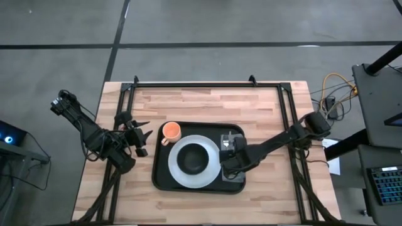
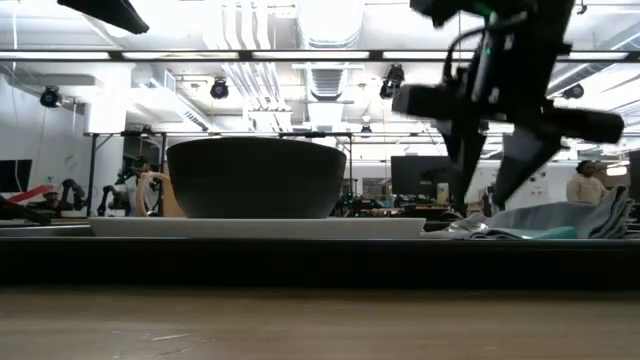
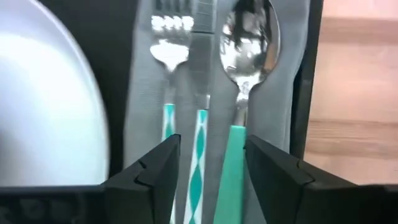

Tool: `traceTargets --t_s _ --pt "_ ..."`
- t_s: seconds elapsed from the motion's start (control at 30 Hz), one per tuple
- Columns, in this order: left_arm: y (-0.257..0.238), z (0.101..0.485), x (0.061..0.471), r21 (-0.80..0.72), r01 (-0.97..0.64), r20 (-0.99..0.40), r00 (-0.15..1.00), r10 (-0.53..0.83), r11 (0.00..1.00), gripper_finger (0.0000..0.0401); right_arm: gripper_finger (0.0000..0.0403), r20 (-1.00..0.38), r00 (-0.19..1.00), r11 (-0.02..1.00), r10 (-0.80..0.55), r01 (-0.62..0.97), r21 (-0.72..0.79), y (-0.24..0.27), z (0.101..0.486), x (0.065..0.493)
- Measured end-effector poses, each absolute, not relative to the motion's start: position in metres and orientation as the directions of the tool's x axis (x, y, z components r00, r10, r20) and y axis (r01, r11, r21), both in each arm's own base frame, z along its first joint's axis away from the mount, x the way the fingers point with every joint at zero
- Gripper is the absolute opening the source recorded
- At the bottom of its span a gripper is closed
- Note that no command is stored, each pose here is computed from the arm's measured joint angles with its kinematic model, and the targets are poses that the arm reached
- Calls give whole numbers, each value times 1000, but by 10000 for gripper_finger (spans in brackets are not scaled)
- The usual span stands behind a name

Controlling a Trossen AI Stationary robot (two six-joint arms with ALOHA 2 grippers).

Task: Set up tray
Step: Return to Home Position

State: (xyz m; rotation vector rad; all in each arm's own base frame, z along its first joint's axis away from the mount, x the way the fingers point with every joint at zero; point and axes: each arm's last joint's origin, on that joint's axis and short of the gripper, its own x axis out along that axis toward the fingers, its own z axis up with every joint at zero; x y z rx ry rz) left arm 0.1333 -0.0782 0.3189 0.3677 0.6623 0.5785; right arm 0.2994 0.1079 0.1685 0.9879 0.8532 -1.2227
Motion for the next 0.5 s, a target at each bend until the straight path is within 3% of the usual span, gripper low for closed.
traceTargets --t_s 0.2,0.37,0.5 --pt "-79 319 133 475 -393 -467 646 604 787 156 178 -890 221 173 -399 971 164 115 204 305" --pt "-80 321 126 422 -396 -474 671 570 816 156 180 -704 389 329 -594 916 229 137 257 285" --pt "-83 323 117 361 -357 -507 701 502 862 156 180 -565 526 460 -635 846 270 157 287 256"
